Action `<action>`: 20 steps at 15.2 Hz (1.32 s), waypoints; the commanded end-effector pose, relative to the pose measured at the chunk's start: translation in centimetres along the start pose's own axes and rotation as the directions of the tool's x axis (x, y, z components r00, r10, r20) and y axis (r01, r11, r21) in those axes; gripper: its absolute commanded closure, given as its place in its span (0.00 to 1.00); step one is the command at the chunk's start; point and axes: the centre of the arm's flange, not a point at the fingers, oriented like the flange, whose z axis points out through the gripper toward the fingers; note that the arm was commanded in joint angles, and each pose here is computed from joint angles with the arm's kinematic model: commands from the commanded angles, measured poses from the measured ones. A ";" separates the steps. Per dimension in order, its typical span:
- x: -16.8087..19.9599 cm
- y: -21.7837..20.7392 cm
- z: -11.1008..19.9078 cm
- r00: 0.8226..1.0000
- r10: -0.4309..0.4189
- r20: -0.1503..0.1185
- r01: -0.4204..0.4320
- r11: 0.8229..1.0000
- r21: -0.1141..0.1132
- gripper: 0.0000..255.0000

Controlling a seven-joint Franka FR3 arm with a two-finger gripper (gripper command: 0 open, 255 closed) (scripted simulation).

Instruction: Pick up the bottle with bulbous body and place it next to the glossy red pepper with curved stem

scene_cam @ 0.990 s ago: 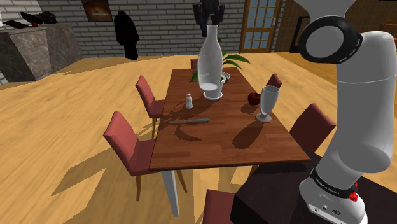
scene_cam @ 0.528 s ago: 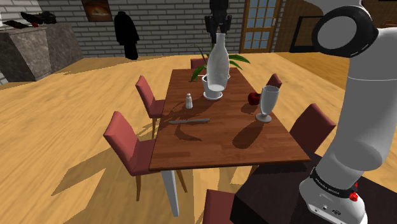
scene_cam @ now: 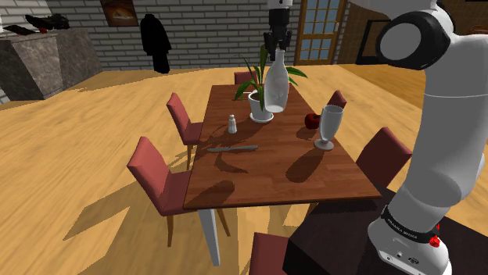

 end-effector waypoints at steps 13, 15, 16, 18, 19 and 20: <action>4.8 14.2 7.2 1.000 -0.001 -0.001 0.001 1.000 0.000 1.00; 4.9 14.2 8.3 1.000 -0.001 -0.001 0.001 1.000 0.000 1.00; 4.9 14.2 8.8 1.000 -0.001 -0.001 0.001 1.000 0.000 1.00; 5.0 14.3 9.8 1.000 -0.001 -0.001 0.001 1.000 0.000 1.00; 5.0 14.3 10.4 1.000 -0.001 -0.001 0.001 1.000 0.000 1.00; 5.0 14.3 10.9 1.000 -0.001 -0.001 0.001 1.000 0.000 1.00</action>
